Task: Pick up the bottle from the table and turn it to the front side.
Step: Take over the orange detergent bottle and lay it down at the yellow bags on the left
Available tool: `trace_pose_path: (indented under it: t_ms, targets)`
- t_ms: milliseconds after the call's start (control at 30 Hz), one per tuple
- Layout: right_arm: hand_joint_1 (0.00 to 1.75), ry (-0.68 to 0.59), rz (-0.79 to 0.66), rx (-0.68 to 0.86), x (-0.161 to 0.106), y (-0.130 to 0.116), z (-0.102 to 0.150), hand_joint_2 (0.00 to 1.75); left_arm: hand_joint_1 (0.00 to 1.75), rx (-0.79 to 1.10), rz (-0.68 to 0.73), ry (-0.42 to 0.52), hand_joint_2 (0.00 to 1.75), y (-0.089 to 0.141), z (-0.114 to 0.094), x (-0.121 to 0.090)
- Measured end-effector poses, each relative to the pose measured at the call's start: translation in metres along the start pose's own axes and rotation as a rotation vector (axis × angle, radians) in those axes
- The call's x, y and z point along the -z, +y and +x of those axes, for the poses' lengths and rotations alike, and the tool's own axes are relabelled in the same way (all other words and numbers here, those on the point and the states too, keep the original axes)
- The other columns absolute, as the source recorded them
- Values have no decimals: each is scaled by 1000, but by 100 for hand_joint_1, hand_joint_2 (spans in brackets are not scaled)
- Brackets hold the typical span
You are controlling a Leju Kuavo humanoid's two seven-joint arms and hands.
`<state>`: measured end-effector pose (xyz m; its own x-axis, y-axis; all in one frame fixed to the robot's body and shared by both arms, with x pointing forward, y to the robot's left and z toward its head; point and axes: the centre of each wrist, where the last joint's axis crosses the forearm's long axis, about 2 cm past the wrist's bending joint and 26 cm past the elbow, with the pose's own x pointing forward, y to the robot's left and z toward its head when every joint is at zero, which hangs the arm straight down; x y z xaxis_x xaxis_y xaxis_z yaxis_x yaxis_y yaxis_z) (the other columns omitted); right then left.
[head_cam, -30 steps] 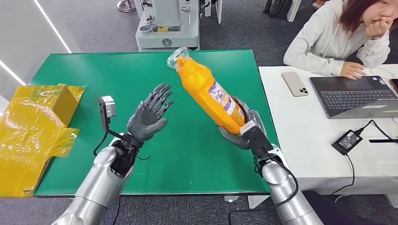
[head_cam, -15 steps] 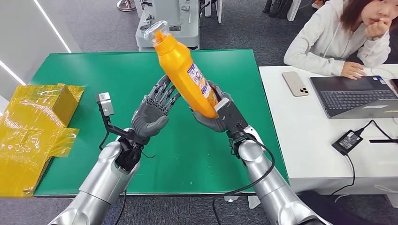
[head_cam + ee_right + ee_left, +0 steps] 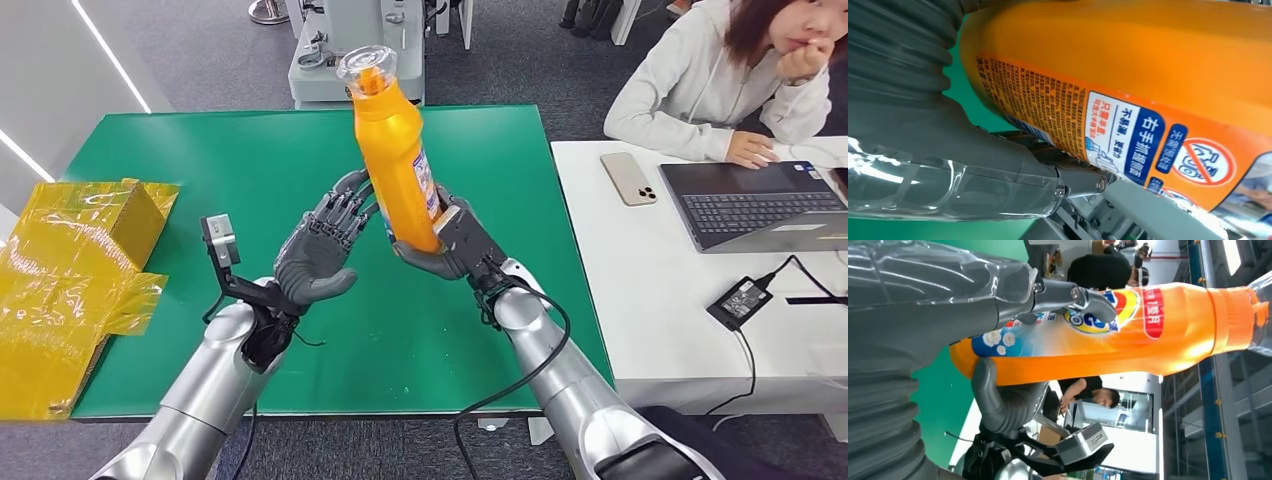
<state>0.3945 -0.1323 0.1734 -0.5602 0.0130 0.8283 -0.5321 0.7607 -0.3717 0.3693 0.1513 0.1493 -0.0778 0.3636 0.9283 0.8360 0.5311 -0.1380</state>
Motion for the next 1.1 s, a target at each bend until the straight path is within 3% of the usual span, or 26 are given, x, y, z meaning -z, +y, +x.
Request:
trace_pose_path:
  t_ms: [567,867,1100]
  targets:
    - [175,102,71,-43,-17,6,-18,175,0,97,76,86,175,24,-2,-20]
    - [175,142,108,-45,-51,19,-28,175,0,134,233,122,175,44,6,-30]
    - [175,165,206,-33,-52,30,-26,175,0,126,309,139,175,46,8,-23]
